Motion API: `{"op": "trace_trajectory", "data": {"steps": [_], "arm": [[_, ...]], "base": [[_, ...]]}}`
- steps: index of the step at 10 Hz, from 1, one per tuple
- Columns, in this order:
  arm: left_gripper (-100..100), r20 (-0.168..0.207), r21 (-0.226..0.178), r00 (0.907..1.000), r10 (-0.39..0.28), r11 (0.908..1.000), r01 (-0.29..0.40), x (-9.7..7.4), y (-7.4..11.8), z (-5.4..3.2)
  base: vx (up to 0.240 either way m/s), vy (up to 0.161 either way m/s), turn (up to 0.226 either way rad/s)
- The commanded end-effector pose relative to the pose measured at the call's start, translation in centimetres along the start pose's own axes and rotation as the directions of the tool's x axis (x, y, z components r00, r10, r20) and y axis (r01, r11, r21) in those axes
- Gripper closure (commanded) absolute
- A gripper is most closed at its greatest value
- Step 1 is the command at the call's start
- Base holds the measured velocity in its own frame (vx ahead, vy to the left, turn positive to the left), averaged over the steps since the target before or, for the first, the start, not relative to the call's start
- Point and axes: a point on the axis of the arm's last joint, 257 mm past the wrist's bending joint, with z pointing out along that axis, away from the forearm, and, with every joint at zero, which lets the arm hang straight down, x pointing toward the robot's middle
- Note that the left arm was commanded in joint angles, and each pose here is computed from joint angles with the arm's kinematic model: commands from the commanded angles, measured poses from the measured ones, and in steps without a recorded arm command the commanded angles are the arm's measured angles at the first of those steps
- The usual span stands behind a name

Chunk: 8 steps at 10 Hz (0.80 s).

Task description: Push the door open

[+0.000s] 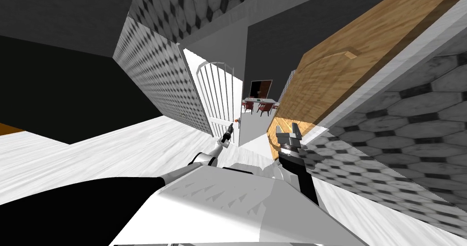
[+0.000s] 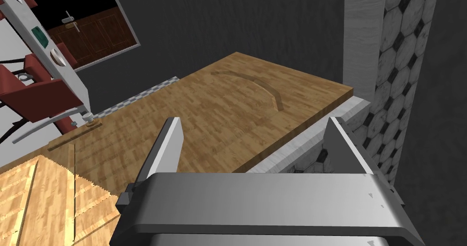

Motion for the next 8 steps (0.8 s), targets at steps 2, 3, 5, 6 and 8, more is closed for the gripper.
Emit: {"op": "trace_trajectory", "data": {"steps": [2,3,5,6,8], "arm": [[-100,0.02,-0.003,0.9994,0.03,0.9996,-0.03,-2.4,0.0,-0.18],[-100,0.026,-0.004,0.999,0.037,0.9993,-0.037,-3.0,0.0,-0.25],[-100,0.034,-0.006,0.9985,0.043,0.9991,-0.042,-3.6,0.1,-0.34],[-100,0.035,-0.006,0.9986,0.04,0.9992,-0.039,-3.6,0.2,-0.36],[-100,0.031,-0.007,0.9992,0.025,0.9997,-0.024,-2.8,0.3,-0.35]], "base": [[0.118,-0.021,-0.021],[0.179,-0.043,-0.017],[0.202,-0.066,-0.025],[0.19,-0.064,-0.017],[0.178,-0.026,-0.022]]}}
